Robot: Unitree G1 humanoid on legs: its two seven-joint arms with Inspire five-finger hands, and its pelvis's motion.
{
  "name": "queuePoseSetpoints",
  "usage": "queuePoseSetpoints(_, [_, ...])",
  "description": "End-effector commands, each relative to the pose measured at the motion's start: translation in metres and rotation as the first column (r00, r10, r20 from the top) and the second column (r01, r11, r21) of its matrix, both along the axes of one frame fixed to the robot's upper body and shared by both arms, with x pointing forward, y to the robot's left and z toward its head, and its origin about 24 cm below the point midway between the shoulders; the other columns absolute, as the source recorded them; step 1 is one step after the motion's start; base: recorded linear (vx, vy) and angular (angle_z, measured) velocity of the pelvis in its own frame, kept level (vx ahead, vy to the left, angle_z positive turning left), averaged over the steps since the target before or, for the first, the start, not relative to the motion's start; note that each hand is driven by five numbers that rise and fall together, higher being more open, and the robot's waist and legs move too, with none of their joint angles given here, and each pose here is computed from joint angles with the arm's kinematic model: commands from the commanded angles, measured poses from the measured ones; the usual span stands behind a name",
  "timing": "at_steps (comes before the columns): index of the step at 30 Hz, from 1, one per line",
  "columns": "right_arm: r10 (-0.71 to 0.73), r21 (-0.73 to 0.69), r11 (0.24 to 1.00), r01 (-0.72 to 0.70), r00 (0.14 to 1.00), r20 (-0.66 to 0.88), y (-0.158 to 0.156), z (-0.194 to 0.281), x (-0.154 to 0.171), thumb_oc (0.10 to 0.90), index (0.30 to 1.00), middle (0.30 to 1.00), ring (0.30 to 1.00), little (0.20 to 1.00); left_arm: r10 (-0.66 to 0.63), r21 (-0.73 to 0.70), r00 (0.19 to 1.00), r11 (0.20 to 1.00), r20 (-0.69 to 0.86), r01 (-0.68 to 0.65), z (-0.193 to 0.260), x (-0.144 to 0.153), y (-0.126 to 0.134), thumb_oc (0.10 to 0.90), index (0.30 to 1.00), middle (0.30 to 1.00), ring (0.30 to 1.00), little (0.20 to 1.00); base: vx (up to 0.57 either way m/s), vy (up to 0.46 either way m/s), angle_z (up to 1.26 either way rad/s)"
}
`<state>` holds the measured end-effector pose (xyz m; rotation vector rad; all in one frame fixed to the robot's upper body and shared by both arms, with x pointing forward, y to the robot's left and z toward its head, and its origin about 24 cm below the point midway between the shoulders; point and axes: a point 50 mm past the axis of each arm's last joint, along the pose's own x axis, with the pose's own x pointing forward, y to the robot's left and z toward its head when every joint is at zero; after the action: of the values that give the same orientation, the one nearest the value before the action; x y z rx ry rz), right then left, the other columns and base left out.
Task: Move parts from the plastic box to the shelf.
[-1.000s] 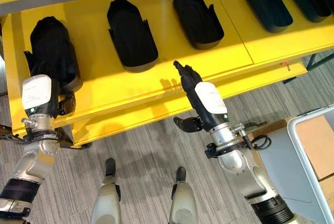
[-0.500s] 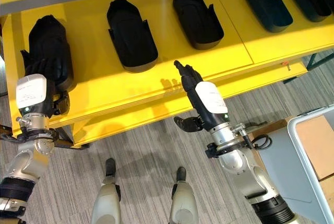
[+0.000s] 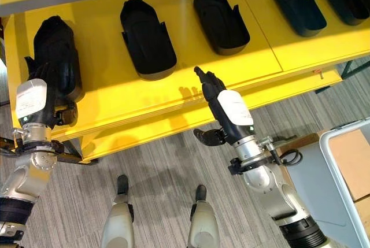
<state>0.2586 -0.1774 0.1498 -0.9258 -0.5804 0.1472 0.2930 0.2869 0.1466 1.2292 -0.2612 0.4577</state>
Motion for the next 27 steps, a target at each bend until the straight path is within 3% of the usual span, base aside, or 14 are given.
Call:
queuePoseSetpoints(1, [0.0,0.103,0.994,-0.018,0.985,0.171,-0.006,0.034,-0.005,0.9,1.0,1.0,1.0,1.0,-0.092,0.011,0.984,0.996,0.154,0.091,0.033,-0.008,-0.004,0.9,1.0,1.0,1.0,1.0,0.0,0.0,0.0])
queuePoseSetpoints(11, [-0.025,0.103,0.995,0.008,0.986,0.166,-0.01,0.033,-0.007,0.9,1.0,1.0,1.0,1.0,-0.219,0.01,0.965,0.976,0.142,0.22,0.035,-0.025,-0.022,0.9,1.0,1.0,1.0,1.0,0.0,0.0,0.0])
queuePoseSetpoints(27, [-0.042,0.093,0.995,0.026,0.984,0.171,-0.014,0.033,-0.008,0.9,1.0,1.0,1.0,1.0,-0.262,0.056,0.951,0.965,0.165,0.256,0.044,-0.038,-0.028,0.9,1.0,1.0,1.0,1.0,0.0,0.0,0.0])
